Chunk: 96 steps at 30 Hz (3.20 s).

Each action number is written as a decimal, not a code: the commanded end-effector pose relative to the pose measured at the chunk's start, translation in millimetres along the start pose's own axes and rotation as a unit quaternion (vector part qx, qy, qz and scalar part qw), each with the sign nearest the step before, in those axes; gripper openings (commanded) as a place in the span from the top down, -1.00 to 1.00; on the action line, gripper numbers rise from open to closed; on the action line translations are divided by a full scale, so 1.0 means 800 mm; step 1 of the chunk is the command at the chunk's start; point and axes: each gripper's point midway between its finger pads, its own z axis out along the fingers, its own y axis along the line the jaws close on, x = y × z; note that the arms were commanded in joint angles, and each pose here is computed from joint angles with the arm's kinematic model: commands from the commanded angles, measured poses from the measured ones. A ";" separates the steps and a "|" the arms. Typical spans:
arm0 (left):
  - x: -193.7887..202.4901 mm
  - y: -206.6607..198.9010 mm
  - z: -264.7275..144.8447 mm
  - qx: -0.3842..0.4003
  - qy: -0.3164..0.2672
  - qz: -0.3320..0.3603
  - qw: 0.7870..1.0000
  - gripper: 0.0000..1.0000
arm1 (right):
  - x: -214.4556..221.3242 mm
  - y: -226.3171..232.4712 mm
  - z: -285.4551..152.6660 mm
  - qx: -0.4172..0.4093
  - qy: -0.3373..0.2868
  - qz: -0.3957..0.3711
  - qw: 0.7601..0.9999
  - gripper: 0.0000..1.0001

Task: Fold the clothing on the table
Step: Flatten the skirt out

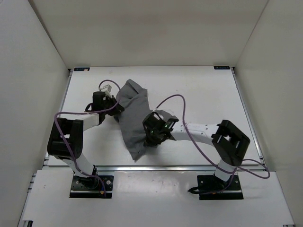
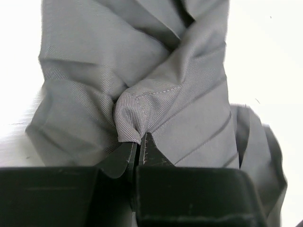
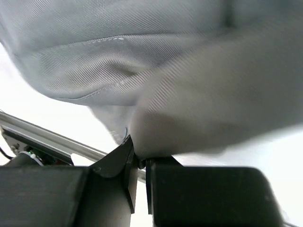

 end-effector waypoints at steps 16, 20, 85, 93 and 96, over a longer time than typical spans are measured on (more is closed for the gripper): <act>0.018 -0.058 -0.034 0.037 0.016 0.030 0.999 1.00 | -0.103 -0.169 -0.122 -0.037 -0.143 0.024 0.989 -0.45; 0.028 -0.065 -0.038 0.035 0.019 0.047 0.998 0.99 | -0.078 -0.158 -0.110 -0.066 -0.130 0.035 0.989 -0.49; 0.011 -0.157 -0.113 0.107 0.041 0.137 0.984 1.00 | -0.223 -0.145 -0.212 -0.077 -0.216 -0.009 0.973 0.99; 0.105 -0.088 -0.127 0.041 0.110 0.106 0.987 1.00 | -0.155 -0.197 -0.143 -0.060 -0.144 0.009 0.988 0.99; 0.084 -0.079 -0.117 0.016 0.094 0.105 0.990 1.00 | -0.174 -0.202 -0.145 -0.063 -0.144 0.006 0.987 0.99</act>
